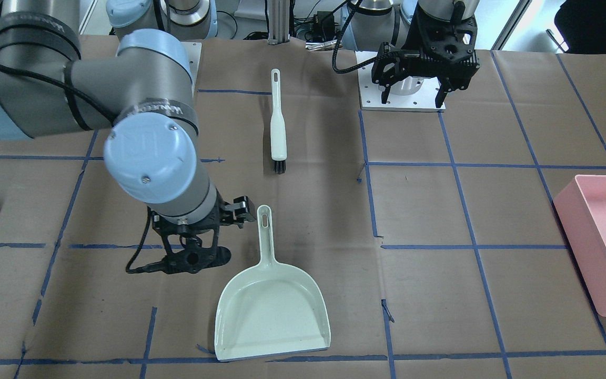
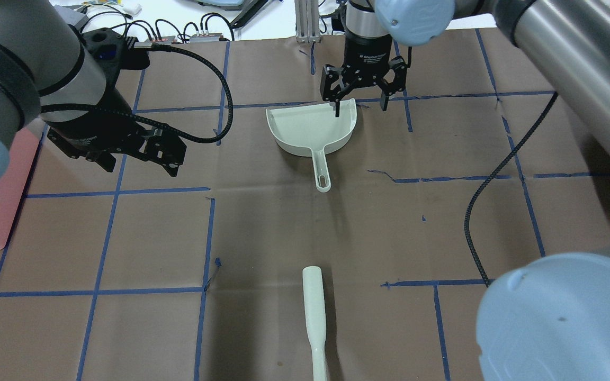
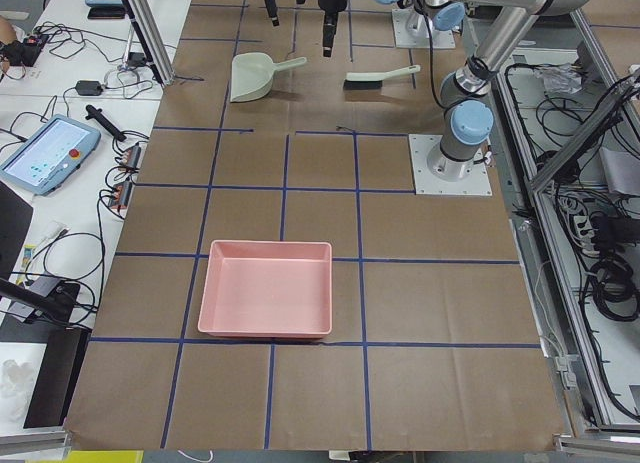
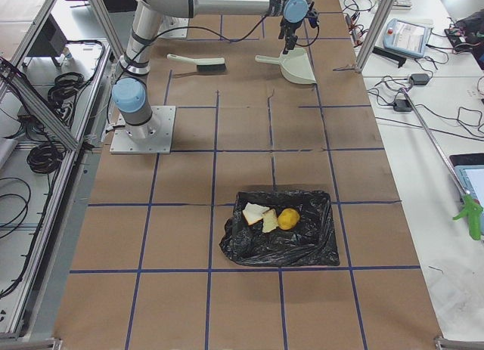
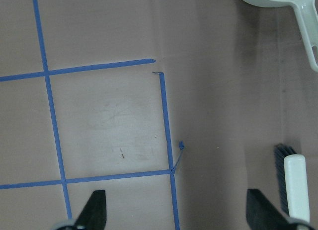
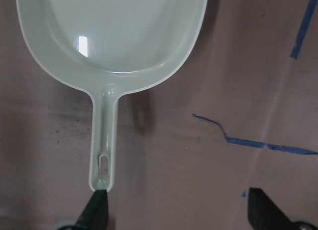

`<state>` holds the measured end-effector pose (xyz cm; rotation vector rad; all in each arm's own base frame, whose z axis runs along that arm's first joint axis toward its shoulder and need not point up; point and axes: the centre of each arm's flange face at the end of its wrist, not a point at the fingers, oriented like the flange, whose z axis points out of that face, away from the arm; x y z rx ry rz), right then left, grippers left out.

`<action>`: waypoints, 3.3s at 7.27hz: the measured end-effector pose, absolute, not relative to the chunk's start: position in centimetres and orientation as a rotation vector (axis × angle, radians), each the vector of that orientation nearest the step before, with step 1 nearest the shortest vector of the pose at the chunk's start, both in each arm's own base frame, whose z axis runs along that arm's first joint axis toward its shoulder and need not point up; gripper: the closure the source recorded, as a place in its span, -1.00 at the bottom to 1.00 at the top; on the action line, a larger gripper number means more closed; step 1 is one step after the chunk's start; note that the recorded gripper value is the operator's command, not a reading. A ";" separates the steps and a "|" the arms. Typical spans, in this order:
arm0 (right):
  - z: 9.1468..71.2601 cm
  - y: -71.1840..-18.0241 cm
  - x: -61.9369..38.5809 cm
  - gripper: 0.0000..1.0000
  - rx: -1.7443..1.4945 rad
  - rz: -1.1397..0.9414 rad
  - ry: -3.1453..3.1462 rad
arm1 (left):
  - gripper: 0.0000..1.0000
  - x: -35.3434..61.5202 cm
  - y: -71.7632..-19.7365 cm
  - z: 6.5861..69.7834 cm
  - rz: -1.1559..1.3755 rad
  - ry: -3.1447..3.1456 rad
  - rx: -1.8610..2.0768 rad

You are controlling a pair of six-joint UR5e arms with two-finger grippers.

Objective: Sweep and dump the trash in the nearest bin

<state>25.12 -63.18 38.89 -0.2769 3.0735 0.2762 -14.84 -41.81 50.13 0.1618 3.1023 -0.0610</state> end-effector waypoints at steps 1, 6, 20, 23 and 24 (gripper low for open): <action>41.3 -62.7 22.0 -0.98 -0.335 0.271 3.070 | -0.99 -14.8 -41.8 50.1 -0.062 3.102 0.162; 47.1 -52.2 13.6 -0.99 -0.408 0.240 3.047 | -1.00 -14.8 -41.9 50.1 -0.059 3.101 0.164; 50.2 -48.7 11.2 -1.00 -0.325 0.000 3.096 | -0.99 -14.8 -41.9 50.0 -0.058 3.102 0.164; 50.2 -48.6 11.2 -1.00 -0.328 0.002 3.097 | -0.99 -14.8 -41.8 50.0 -0.055 3.102 0.164; 50.2 -48.6 11.2 -1.00 -0.328 0.003 3.097 | -0.99 -14.8 -41.8 50.0 -0.055 3.102 0.164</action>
